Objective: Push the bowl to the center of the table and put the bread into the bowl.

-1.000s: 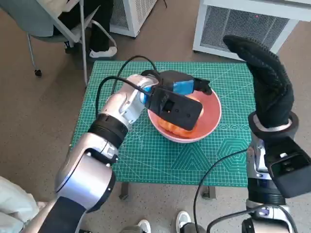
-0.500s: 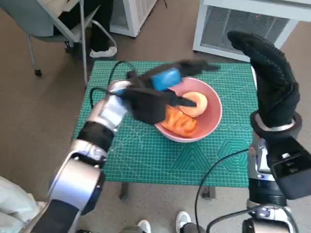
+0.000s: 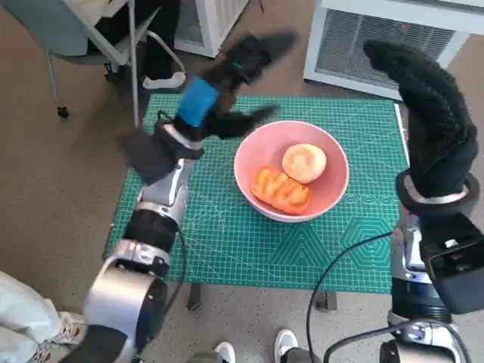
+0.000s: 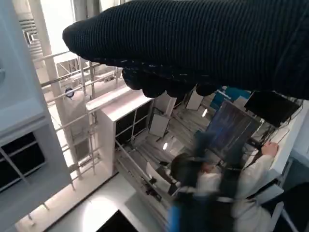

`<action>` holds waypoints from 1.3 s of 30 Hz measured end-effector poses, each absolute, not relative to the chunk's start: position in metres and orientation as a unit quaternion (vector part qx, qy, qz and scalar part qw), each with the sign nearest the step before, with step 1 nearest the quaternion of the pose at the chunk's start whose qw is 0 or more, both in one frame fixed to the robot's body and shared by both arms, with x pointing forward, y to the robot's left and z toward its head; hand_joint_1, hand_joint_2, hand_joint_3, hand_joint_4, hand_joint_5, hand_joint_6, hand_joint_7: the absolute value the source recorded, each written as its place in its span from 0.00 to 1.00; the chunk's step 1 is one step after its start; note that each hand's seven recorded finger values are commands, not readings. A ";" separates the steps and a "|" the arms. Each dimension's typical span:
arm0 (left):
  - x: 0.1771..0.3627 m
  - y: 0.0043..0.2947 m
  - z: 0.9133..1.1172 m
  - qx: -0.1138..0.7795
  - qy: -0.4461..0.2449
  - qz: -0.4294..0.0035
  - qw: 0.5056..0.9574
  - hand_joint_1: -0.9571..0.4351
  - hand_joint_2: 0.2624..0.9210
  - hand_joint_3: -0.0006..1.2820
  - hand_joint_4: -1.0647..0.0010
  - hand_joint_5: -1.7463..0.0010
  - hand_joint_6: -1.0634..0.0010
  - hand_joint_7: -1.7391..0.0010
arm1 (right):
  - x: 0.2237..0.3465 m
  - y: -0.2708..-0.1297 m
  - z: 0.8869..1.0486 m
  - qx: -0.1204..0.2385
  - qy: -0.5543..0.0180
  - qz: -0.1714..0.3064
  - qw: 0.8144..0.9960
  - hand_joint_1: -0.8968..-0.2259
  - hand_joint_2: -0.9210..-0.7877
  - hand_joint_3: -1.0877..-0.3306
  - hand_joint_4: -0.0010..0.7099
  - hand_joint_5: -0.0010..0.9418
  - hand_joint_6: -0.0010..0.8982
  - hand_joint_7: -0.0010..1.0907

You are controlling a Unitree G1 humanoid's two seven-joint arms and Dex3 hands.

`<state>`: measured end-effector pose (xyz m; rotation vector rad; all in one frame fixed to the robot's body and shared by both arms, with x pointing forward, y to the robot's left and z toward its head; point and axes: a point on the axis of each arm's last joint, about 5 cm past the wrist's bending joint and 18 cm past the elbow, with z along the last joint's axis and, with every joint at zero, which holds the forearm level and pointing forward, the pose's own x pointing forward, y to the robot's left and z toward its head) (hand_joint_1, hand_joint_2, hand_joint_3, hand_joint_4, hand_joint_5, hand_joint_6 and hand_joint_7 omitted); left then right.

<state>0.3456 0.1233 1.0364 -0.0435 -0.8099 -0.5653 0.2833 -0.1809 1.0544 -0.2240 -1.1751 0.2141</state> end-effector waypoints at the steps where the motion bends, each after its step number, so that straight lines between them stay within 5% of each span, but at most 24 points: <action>1: 0.344 0.123 1.036 -0.032 -0.394 -0.269 0.878 0.32 1.00 0.29 0.64 0.94 0.79 0.63 | 0.283 -0.181 1.055 -0.105 -0.553 0.099 0.821 0.49 0.00 0.40 0.41 0.00 0.01 0.54; 10: 0.328 0.121 1.031 -0.076 -0.419 -0.259 0.867 0.32 1.00 0.32 0.71 0.96 0.91 0.56 | 0.286 -0.178 1.065 -0.101 -0.560 0.095 0.817 0.47 0.00 0.43 0.40 0.00 0.02 0.54; 39: 0.310 0.123 1.027 -0.070 -0.429 -0.245 0.867 0.29 1.00 0.31 0.75 0.97 0.93 0.58 | 0.291 -0.174 1.064 -0.094 -0.540 0.106 0.830 0.49 0.00 0.44 0.40 0.00 0.02 0.54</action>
